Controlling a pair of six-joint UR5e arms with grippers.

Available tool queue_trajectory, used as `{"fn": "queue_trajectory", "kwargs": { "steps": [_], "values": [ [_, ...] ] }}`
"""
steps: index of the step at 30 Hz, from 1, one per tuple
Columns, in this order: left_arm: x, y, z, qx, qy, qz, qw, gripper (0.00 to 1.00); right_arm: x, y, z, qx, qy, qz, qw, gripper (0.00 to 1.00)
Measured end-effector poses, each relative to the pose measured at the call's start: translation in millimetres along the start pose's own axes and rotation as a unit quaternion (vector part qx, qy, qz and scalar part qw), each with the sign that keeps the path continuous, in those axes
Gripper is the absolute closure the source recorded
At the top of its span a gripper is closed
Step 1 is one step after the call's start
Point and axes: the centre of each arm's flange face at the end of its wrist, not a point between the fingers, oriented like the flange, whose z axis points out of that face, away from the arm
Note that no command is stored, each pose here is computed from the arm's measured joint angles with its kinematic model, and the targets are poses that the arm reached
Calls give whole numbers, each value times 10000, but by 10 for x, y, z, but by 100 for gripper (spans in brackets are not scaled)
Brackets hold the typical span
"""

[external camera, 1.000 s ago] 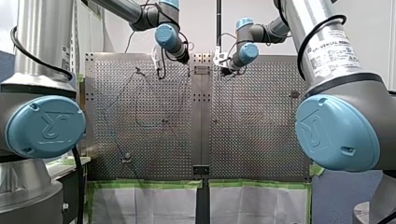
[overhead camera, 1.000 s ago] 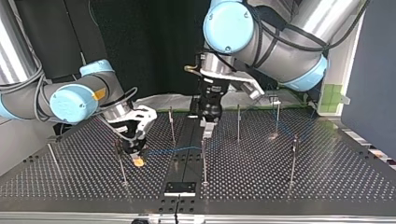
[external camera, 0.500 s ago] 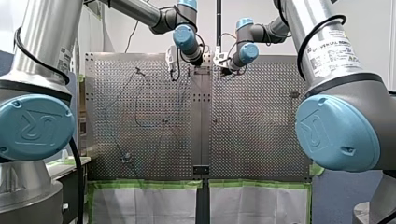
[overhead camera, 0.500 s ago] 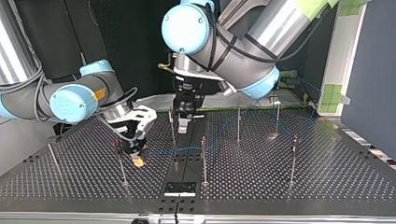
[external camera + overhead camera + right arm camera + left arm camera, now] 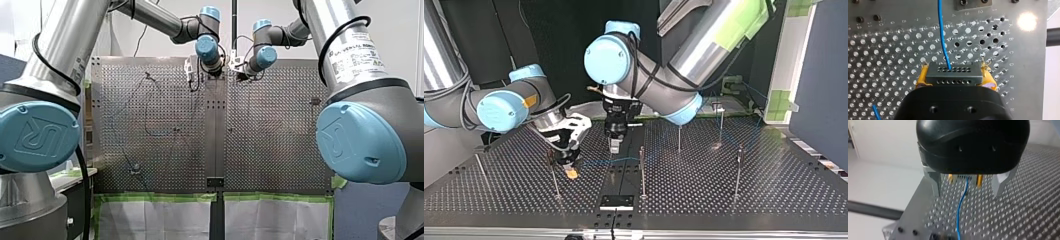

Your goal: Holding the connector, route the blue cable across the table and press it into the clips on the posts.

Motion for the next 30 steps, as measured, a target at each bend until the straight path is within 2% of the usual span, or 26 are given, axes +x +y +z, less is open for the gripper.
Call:
{"fn": "queue_trajectory", "kwargs": {
  "steps": [18,24,30],
  "values": [
    [78,66,827,-152,-400,-229,9988,0,-2,8,1,-8,-2,1,10000,100],
    [175,68,982,-203,-317,-195,9991,0,-4,8,2,-7,-4,1,10000,100],
    [204,89,1020,-267,-304,-233,9989,0,-3,9,2,-9,-3,1,10000,100]
  ]
}}
